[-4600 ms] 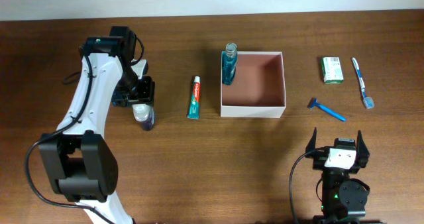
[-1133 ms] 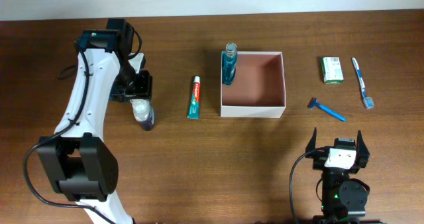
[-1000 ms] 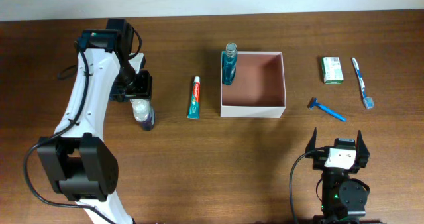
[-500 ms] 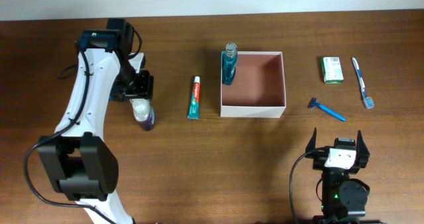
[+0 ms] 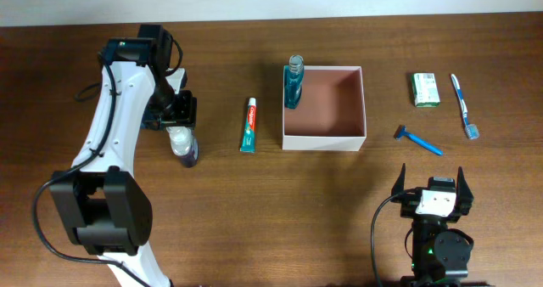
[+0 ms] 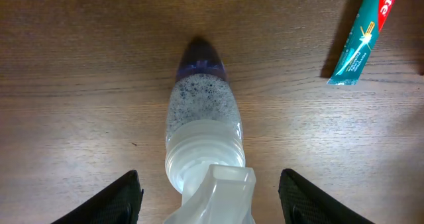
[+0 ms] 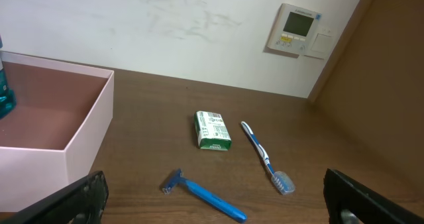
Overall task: Pack container
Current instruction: 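Close the left gripper around the foam pump bottle's pump head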
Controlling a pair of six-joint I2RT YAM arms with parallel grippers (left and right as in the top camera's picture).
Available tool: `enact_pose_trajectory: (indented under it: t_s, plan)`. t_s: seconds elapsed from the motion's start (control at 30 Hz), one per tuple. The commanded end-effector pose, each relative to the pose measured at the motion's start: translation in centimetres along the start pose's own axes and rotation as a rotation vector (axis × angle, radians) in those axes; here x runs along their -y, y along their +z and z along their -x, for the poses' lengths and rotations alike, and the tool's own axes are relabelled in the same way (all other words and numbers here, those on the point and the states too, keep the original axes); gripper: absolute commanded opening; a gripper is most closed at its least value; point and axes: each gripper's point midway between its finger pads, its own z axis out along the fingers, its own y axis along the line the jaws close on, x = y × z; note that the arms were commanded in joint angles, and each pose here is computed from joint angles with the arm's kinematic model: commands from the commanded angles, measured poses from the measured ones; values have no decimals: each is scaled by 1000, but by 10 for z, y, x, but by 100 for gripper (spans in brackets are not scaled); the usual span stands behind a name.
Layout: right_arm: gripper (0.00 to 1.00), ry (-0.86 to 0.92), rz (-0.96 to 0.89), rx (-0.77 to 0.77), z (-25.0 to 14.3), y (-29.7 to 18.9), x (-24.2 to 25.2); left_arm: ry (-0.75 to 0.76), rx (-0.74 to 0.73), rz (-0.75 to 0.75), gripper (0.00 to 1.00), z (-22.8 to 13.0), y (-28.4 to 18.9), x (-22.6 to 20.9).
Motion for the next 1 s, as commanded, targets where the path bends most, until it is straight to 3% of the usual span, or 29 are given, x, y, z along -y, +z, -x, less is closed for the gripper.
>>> enact_pose_trajectory:
  t_s: [0.0,0.03,0.1,0.23,0.37,0.97]
  plan:
    - [99,2,-11,-10,-3,0,1,11,-10,7,68,0,3,0]
    - [99,2,-11,-10,-3,0,1,11,-10,7,68,0,3,0]
    - [99,2,-11,-10,-3,0,1,11,-15,7,57,-1,3,0]
    - [99,2,-11,-10,-3,0,1,10,-18,7,52,-2,3,0]
    - [99,2,-11,-10,-3,0,1,10,-20,7,51,-2,3,0]
    - [99,2,-11,-10,-3,0,1,9,-37,8,30,-6,3,0]
